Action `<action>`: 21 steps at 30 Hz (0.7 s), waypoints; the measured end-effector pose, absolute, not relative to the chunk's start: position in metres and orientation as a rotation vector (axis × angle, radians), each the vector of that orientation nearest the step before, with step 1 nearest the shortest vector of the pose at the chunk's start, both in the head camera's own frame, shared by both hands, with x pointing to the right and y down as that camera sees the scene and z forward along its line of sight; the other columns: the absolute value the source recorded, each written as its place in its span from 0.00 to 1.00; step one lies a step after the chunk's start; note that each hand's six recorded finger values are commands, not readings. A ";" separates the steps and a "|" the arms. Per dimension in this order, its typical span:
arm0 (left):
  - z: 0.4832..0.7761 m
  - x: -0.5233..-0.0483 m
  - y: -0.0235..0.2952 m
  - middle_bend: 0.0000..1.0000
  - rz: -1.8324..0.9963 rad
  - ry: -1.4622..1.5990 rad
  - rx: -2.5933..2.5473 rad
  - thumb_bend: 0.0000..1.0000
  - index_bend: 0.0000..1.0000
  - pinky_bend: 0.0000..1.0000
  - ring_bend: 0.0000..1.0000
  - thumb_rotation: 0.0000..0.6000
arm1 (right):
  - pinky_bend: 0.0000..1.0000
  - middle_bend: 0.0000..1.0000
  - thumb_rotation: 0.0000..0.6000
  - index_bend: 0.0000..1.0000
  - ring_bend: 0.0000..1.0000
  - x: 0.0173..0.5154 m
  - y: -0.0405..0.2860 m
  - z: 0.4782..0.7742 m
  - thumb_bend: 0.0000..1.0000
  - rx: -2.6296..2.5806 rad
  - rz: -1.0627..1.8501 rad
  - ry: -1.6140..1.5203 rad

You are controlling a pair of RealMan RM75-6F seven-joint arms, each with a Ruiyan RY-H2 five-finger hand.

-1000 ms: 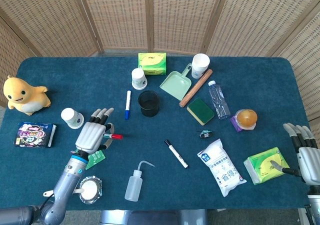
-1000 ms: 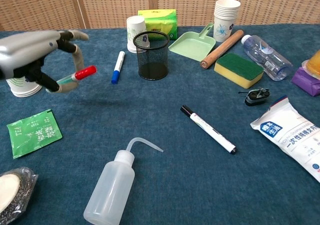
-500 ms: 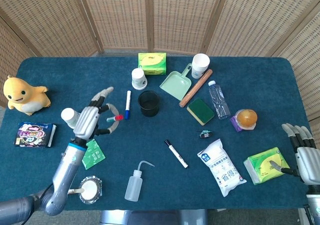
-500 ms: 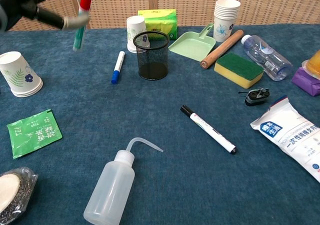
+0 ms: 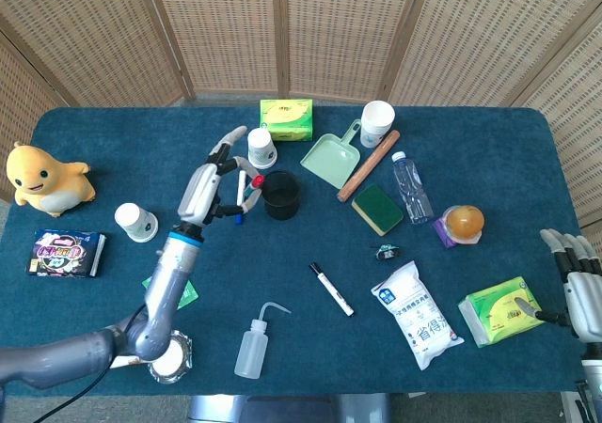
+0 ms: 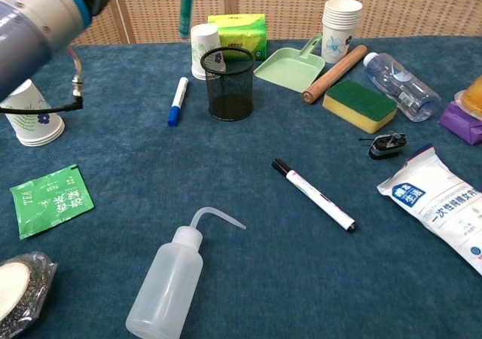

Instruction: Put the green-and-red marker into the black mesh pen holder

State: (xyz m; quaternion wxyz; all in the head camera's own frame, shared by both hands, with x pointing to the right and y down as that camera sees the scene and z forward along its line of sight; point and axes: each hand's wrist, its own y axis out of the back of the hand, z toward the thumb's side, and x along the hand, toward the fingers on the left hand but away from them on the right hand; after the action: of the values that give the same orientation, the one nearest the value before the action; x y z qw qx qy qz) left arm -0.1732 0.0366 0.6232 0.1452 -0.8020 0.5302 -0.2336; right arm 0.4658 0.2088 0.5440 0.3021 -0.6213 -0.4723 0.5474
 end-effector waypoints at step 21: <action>0.679 -0.120 0.018 0.00 -0.654 1.570 -2.368 0.41 0.49 0.00 0.00 1.00 | 0.00 0.00 1.00 0.04 0.00 0.483 0.203 0.544 0.00 -1.630 1.481 -1.310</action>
State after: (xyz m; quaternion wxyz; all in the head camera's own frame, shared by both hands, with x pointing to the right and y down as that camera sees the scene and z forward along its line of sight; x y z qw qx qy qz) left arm -0.1204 0.0176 0.6787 0.1128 -0.8070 0.5352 -0.2227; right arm 0.4830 0.2031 0.5441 0.2856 -0.6098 -0.4899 0.5538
